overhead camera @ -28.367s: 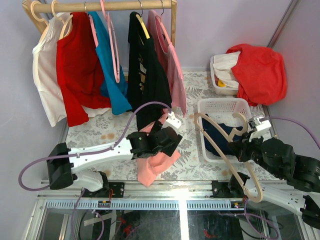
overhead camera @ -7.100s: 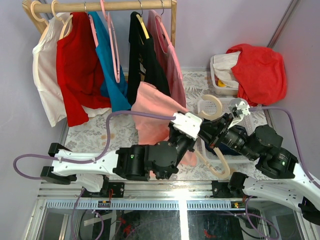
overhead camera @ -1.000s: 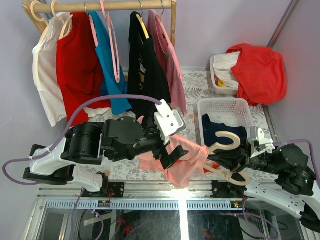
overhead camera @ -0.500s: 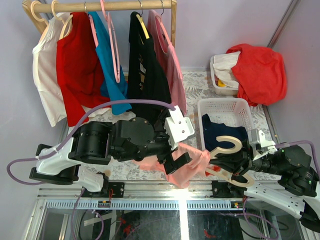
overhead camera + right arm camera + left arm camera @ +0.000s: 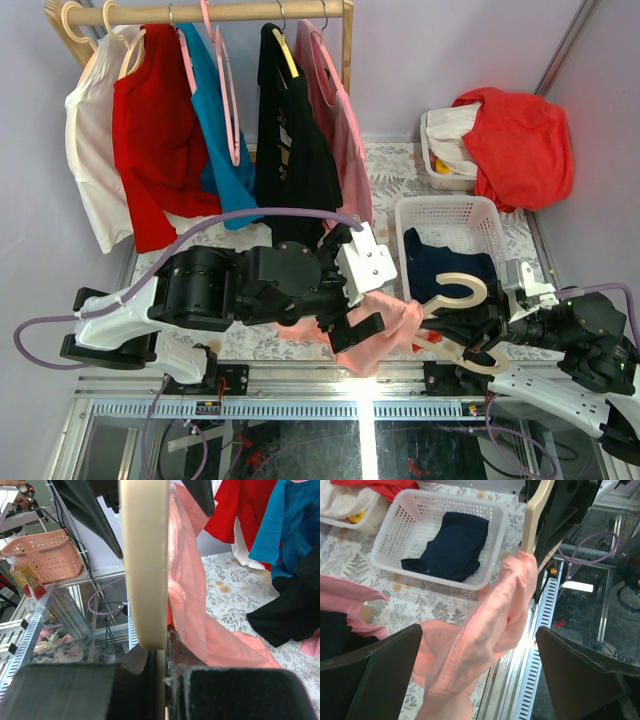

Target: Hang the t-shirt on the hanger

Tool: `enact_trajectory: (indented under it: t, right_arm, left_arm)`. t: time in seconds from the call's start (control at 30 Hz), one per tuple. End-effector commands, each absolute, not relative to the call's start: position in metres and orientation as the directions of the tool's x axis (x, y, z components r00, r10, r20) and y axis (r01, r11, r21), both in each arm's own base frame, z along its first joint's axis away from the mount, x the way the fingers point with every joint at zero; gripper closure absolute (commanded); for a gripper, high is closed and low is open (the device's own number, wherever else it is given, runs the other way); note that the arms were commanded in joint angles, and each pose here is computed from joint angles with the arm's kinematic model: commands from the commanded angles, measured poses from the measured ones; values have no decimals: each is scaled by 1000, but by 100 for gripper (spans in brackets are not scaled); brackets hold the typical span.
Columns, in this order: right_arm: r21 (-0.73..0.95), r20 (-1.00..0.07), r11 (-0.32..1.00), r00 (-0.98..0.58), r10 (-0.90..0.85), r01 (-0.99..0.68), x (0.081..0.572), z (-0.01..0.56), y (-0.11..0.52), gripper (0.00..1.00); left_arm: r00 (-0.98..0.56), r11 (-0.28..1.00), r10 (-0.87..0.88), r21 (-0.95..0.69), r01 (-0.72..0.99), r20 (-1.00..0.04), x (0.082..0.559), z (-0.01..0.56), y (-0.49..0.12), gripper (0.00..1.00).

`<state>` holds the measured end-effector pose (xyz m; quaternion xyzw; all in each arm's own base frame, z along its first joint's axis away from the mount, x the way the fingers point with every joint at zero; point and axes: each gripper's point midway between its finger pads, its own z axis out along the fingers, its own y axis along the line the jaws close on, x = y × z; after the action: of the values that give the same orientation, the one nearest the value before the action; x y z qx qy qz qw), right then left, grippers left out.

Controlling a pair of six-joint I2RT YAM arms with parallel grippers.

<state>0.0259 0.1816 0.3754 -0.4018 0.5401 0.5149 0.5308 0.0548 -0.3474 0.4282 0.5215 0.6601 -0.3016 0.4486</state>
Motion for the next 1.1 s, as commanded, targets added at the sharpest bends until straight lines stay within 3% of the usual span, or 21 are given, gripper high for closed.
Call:
enact_trajectory:
  t: [0.0,0.3,0.4,0.5,0.67,0.97,1.07]
  right_arm:
    - [84,-974,110,-58,217,-990,16,409,172,100]
    - [76,-973,99,-52,226,-992,15,413,174,100]
    - [75,-973,95,-52,226,-993,14,413,175,100]
    - [75,-973,89,-53,223,-993,14,413,177,100]
    - [73,-974,81,-54,221,-994,13,412,178,100]
    - [72,-974,70,-55,220,-995,13,413,181,100]
    - [72,-975,68,-56,214,-995,15,412,185,100]
  left_arm:
    - [-36,232,433,73,970,-901,49,420,-354,4]
    - [-39,201,455,59,978,-890,46,409,-362,15]
    - [-41,198,462,58,978,-886,47,406,-362,21]
    - [-44,196,460,53,979,-887,48,406,-362,35]
    - [-43,188,460,50,981,-887,50,405,-364,40]
    - [-51,182,469,40,982,-882,53,400,-367,71]
    - [-52,185,464,39,982,-884,56,402,-369,86]
